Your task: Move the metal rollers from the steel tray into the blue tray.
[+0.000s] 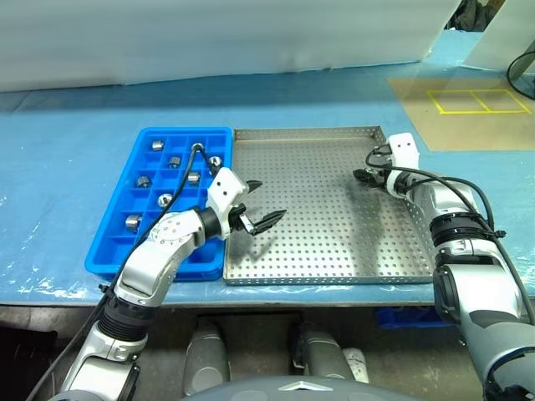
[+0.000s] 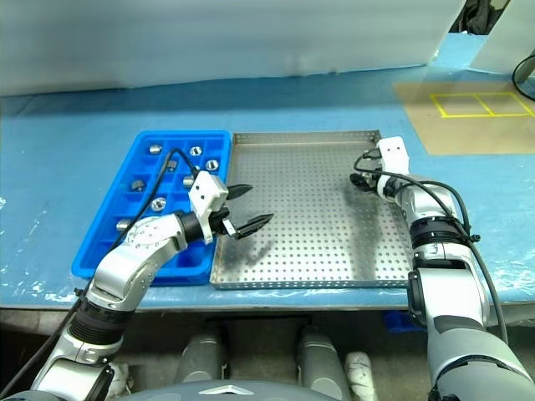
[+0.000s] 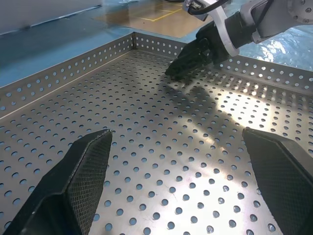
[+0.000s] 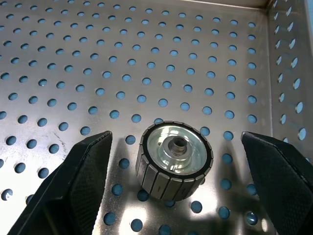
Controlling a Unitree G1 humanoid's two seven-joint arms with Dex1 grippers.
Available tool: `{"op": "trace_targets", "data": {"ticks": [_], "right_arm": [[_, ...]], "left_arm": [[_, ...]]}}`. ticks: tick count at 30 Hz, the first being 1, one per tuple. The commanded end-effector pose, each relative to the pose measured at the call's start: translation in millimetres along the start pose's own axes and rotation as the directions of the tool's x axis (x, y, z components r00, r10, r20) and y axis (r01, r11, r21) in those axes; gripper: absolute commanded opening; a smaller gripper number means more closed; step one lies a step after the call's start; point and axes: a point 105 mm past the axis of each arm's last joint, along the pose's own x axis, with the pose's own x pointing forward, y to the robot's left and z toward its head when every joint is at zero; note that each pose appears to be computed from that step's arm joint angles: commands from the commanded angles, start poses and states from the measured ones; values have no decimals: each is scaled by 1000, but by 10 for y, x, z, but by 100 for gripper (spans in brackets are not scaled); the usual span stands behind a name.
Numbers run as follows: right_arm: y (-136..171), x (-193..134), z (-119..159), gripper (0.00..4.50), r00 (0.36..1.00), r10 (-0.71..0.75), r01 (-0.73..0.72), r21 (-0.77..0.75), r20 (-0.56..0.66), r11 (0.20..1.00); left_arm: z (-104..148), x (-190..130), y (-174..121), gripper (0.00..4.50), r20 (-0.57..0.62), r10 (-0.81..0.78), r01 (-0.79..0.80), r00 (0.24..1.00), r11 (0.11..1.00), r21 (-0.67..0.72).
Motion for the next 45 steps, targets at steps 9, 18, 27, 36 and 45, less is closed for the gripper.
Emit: {"op": "trace_targets", "data": {"ticks": [9, 18, 27, 36, 45], "right_arm": [[47, 22, 127, 210, 998, 37, -38, 16, 57, 999], [900, -74, 652, 162, 894, 386, -351, -182, 227, 919], [2130, -401, 780, 162, 595, 777, -675, -396, 207, 622], [2772, -701, 388, 162, 295, 953, -851, -473, -67, 230], [2990, -867, 76, 162, 136, 960, -905, -424, -245, 21]], "left_arm": [[46, -55, 1, 450, 28, 21, -22, 999, 999, 31], [129, -296, 40, 450, 59, 137, -137, 989, 991, -2], [23, -744, -86, 450, 0, 279, -279, 960, 959, -49], [-172, -1149, -326, 450, -70, 415, -421, 907, 900, -116], [-318, -1379, -528, 450, -121, 455, -470, 882, 863, -184]]}}
